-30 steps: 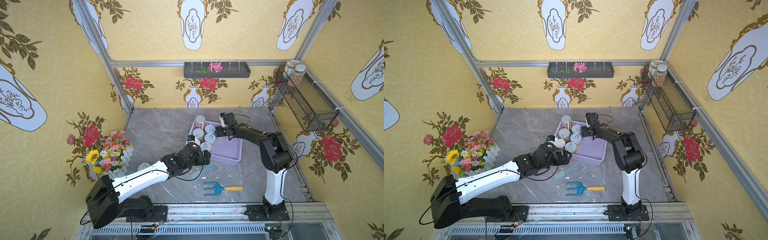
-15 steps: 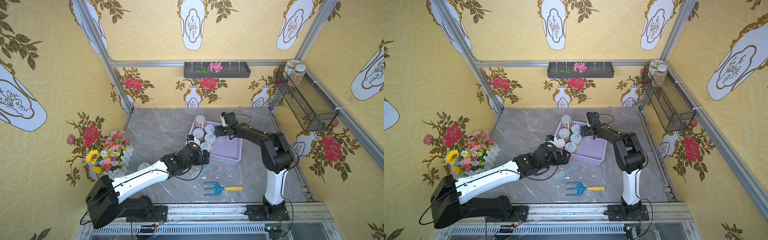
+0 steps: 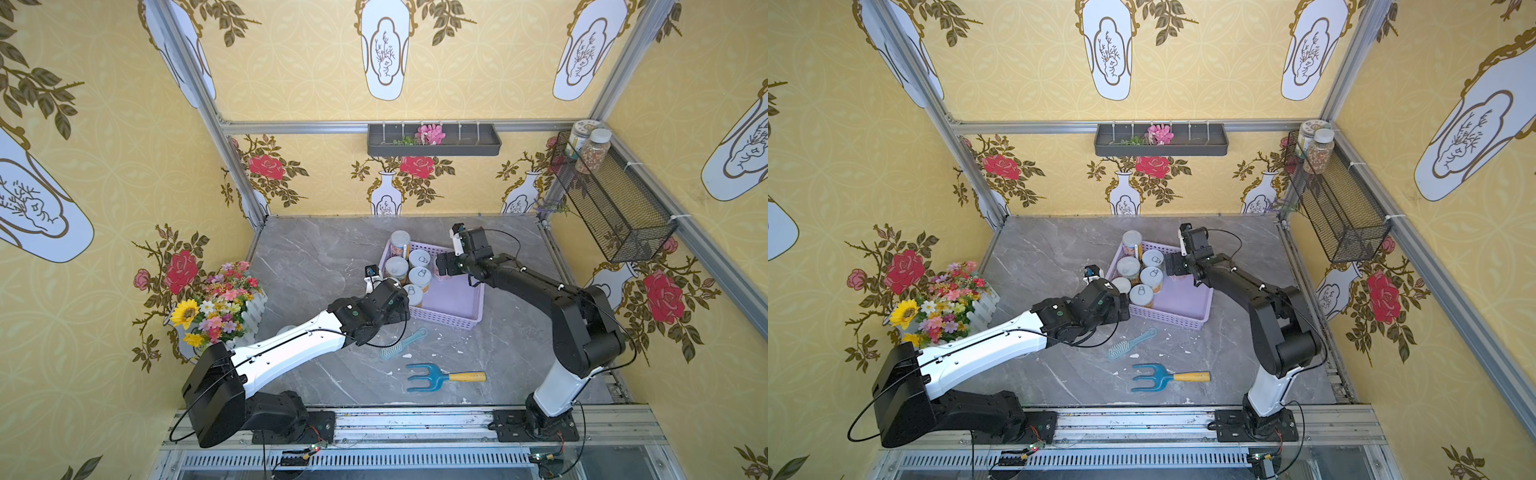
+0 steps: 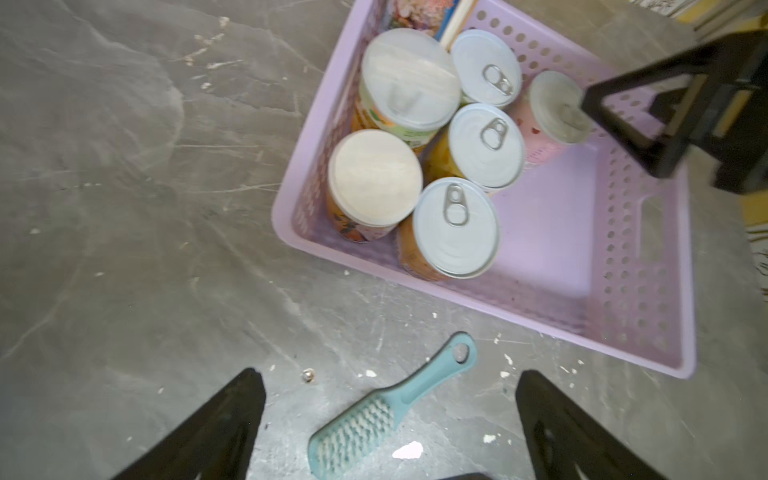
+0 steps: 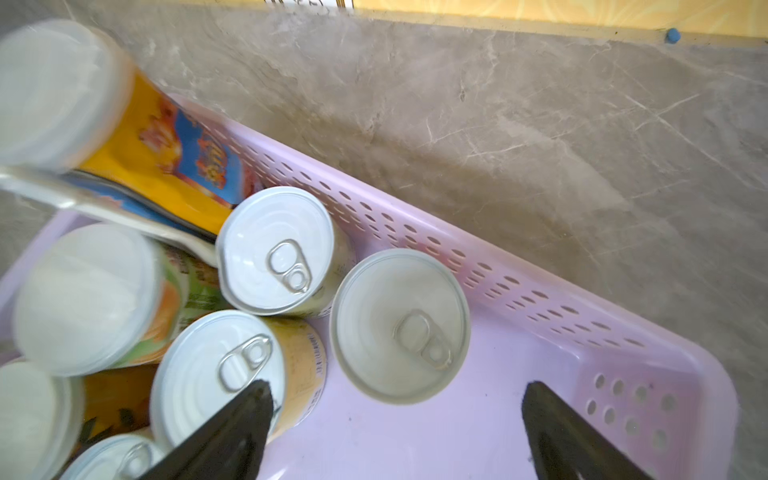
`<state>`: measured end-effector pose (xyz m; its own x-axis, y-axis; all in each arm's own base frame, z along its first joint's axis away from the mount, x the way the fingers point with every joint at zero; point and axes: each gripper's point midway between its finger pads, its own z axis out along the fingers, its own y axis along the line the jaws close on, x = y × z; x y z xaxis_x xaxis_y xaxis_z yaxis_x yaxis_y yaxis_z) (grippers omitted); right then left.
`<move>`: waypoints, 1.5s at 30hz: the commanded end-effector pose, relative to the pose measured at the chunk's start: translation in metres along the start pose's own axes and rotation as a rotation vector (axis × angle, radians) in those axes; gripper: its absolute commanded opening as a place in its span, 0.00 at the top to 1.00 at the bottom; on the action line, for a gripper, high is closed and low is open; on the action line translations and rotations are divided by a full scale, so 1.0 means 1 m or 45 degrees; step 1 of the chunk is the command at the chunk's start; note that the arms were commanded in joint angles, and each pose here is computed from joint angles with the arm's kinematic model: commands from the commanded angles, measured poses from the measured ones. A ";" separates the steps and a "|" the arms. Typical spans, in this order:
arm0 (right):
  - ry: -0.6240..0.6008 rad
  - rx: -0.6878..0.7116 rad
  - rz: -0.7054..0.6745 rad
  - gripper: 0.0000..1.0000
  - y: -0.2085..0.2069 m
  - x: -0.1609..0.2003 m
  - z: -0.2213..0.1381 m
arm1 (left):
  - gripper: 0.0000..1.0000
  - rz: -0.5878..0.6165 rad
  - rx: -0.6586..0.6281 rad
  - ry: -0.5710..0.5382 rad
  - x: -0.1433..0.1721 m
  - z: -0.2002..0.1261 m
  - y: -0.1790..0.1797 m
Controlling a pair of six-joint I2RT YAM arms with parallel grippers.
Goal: Put the canned food in the basket
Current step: Place the canned food in the basket, then pick up the canned food from the center of the board.
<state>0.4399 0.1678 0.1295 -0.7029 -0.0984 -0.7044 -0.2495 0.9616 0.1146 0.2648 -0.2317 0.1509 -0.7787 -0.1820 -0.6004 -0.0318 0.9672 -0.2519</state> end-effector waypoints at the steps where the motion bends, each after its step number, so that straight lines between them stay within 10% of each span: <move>1: -0.034 -0.063 0.048 0.03 0.016 -0.002 -0.018 | 0.00 -0.029 -0.176 0.003 0.002 0.001 0.032; 23: 0.027 -0.700 -0.348 0.03 0.243 0.097 -0.149 | 0.00 -0.551 -0.653 0.012 0.028 -0.041 0.169; 45: -0.040 -0.791 -0.485 0.03 0.265 0.097 -0.185 | 0.00 -0.884 -0.868 0.123 0.036 -0.033 0.252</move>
<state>0.1814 0.3644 0.2174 -0.4894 -0.3913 -0.7793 -0.8069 0.5423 0.2344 0.2011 0.0158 0.0956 -0.4653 -0.7727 -0.4318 -0.8571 0.5151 0.0019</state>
